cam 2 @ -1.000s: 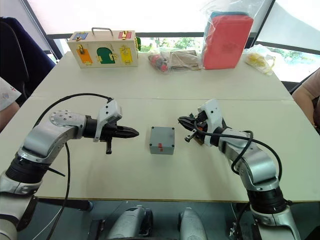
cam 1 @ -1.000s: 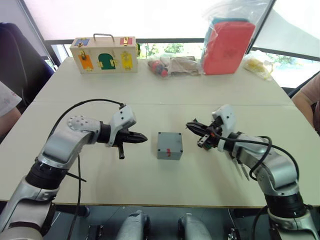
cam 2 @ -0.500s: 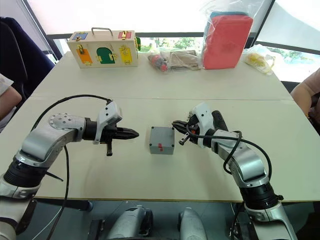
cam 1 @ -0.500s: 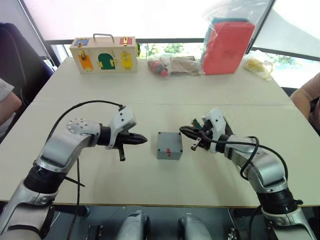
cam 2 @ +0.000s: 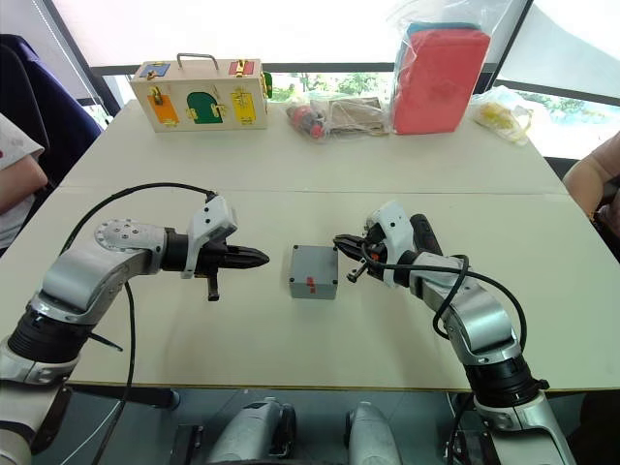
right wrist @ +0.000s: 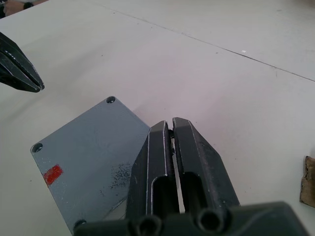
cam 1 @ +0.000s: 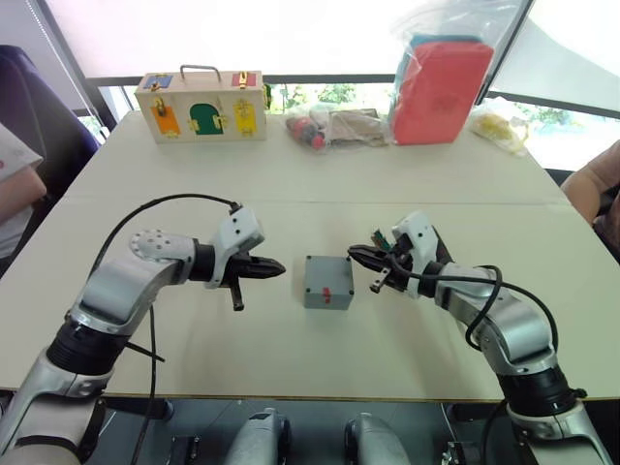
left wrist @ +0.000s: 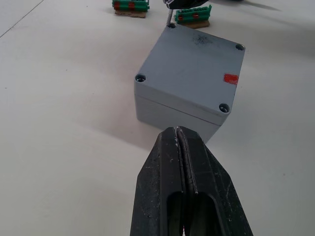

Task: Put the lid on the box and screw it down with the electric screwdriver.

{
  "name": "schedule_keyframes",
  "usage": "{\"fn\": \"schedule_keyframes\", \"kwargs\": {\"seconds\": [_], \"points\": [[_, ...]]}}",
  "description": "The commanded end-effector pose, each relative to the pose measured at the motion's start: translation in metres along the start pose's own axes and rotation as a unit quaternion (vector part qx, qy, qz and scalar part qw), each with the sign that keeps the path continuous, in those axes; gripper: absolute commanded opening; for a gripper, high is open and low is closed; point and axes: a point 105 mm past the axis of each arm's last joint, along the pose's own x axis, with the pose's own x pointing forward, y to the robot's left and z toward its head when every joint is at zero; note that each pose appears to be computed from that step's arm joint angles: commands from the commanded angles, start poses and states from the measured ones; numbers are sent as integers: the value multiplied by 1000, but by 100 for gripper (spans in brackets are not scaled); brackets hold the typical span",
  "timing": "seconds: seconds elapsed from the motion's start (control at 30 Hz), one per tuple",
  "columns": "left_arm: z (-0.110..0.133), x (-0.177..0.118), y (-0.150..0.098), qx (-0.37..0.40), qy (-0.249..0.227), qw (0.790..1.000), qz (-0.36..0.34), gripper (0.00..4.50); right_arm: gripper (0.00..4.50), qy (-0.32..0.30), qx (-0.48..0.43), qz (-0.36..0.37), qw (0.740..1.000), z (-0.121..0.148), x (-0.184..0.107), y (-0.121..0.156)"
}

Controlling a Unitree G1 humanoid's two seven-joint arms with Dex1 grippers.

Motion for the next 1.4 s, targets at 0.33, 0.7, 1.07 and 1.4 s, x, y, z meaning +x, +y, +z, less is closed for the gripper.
{"fn": "schedule_keyframes", "kwargs": {"seconds": [0.33,0.7,1.07,1.4], "points": [[11,-1,1,16,-12,1000,6,0,6,-21,-7,-3,1000,12,-7,2],[11,0,-2,19,-12,1000,5,0,6,-15,-8,1,1000,8,-3,3],[21,-7,-7,19,-20,1000,-1,0,93,0,-17,4,1000,4,3,0],[42,-7,-7,22,-60,998,-3,0,448,-11,-1,-13,1000,21,-13,-13]]}}
